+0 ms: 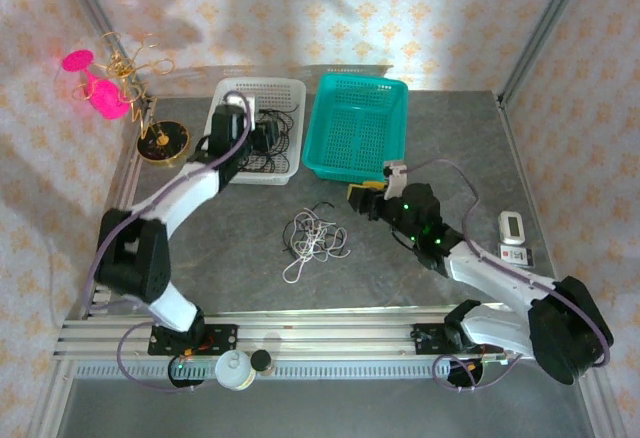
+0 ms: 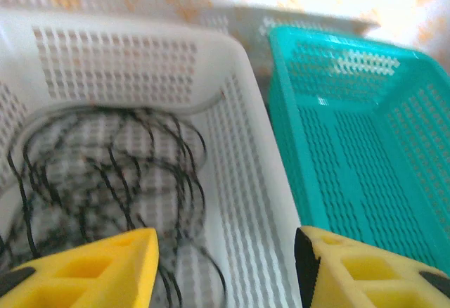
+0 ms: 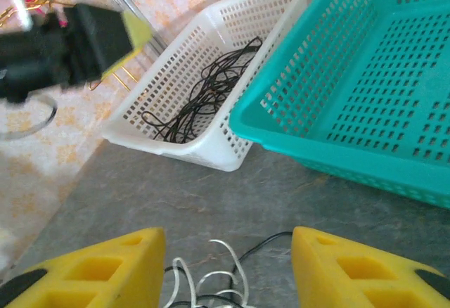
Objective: Untangle the cables
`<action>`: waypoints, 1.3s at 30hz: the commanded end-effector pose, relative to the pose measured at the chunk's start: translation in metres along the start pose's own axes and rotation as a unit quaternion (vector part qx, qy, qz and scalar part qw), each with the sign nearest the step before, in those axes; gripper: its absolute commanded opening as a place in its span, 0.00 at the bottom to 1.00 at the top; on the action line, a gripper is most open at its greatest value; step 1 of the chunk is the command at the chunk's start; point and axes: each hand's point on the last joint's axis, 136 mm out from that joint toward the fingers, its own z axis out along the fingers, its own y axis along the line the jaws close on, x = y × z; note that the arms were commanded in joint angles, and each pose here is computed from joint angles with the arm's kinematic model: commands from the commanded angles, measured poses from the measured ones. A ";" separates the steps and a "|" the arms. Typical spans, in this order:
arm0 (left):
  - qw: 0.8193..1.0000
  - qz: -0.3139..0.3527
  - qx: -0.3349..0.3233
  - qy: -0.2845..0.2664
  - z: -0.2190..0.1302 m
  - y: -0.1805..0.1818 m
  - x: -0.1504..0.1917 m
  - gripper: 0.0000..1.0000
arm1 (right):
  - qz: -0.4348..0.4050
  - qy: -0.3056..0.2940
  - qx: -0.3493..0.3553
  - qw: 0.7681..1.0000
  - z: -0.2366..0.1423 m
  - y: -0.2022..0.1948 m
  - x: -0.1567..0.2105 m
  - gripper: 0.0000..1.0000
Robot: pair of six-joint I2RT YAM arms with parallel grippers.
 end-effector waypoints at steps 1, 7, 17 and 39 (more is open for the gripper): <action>0.997 -0.014 0.063 -0.039 -0.041 -0.038 0.011 0.56 | 0.078 0.111 0.081 0.987 -0.005 -0.023 0.048 0.51; 0.992 -0.020 0.125 -0.004 -0.086 -0.070 0.075 0.58 | 0.065 0.236 0.129 0.961 0.007 -0.016 0.103 0.51; 0.983 -0.049 0.159 0.072 -0.110 -0.066 0.155 0.60 | 0.066 0.297 0.181 0.935 0.031 -0.020 0.149 0.48; 0.978 -0.074 0.141 0.132 -0.112 -0.055 0.200 0.53 | 0.075 0.283 0.187 0.938 -0.007 -0.020 0.145 0.44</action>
